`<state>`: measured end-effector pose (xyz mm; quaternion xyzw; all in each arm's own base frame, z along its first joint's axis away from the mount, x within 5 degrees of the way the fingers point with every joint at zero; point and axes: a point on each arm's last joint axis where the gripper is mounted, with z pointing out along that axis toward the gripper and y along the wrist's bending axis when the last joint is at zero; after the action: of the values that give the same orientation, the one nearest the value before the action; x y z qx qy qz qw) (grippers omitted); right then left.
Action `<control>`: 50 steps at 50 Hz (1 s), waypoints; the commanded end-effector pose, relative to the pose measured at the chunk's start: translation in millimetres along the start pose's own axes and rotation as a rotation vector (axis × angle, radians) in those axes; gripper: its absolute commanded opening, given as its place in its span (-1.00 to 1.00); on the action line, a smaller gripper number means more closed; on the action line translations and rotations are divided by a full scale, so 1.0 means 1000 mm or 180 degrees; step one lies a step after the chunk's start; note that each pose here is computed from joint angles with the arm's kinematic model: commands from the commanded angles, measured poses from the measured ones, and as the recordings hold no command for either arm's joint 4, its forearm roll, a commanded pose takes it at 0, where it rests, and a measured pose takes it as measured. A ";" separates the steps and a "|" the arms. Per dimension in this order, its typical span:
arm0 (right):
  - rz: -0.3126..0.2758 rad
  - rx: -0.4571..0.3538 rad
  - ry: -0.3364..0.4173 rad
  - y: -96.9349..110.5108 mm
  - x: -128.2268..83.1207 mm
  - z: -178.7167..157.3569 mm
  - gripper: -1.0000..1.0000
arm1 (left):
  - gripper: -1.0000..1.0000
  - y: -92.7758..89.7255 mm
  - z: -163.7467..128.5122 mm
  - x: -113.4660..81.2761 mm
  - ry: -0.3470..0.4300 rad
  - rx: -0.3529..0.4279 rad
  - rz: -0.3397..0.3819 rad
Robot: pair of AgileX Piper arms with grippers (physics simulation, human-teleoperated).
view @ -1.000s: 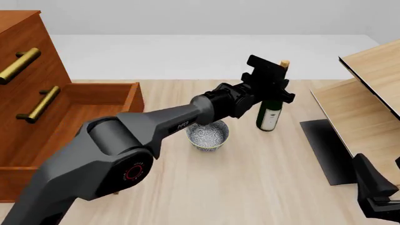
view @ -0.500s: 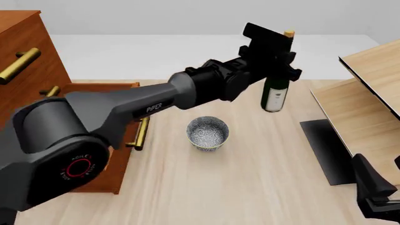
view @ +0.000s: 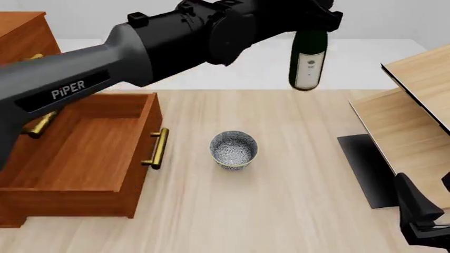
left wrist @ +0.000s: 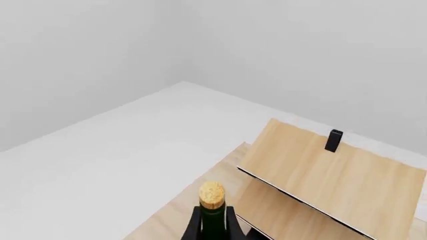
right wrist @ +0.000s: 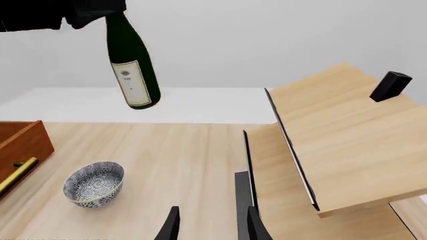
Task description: Put the wine bottle in the bottom drawer of the cabinet.
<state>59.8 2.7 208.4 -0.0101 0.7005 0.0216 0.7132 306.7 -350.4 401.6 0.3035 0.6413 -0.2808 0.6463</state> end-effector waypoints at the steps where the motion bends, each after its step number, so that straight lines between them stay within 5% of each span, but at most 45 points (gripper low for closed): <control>1: -0.0029 -0.0012 0.0016 0.000 0.000 0.001 1.00 | -1.00 0.009 -0.052 -0.057 -0.0198 -0.0063 0.0114; 14: -0.0083 -0.0019 0.0036 0.000 0.001 0.001 1.00 | -1.00 0.012 -0.113 -0.079 -0.0316 -0.0105 0.0117; 39: -0.0123 -0.0052 0.0036 0.001 0.001 0.000 1.00 | -1.00 0.046 -0.222 -0.103 -0.0380 -0.0579 0.0193; 42: -0.0125 -0.0057 0.0039 0.001 0.001 0.000 1.00 | -1.00 0.056 -0.231 -0.106 -0.0324 -0.0708 0.0022; 50: -0.0133 -0.0084 0.0041 0.002 0.001 0.001 1.00 | -1.00 0.056 -0.263 -0.111 -0.0384 -0.0821 0.0073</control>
<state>60.1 3.8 207.5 -0.0301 0.7042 0.0143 0.7092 196.9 -152.1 505.9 0.2312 0.6299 -0.2236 0.7069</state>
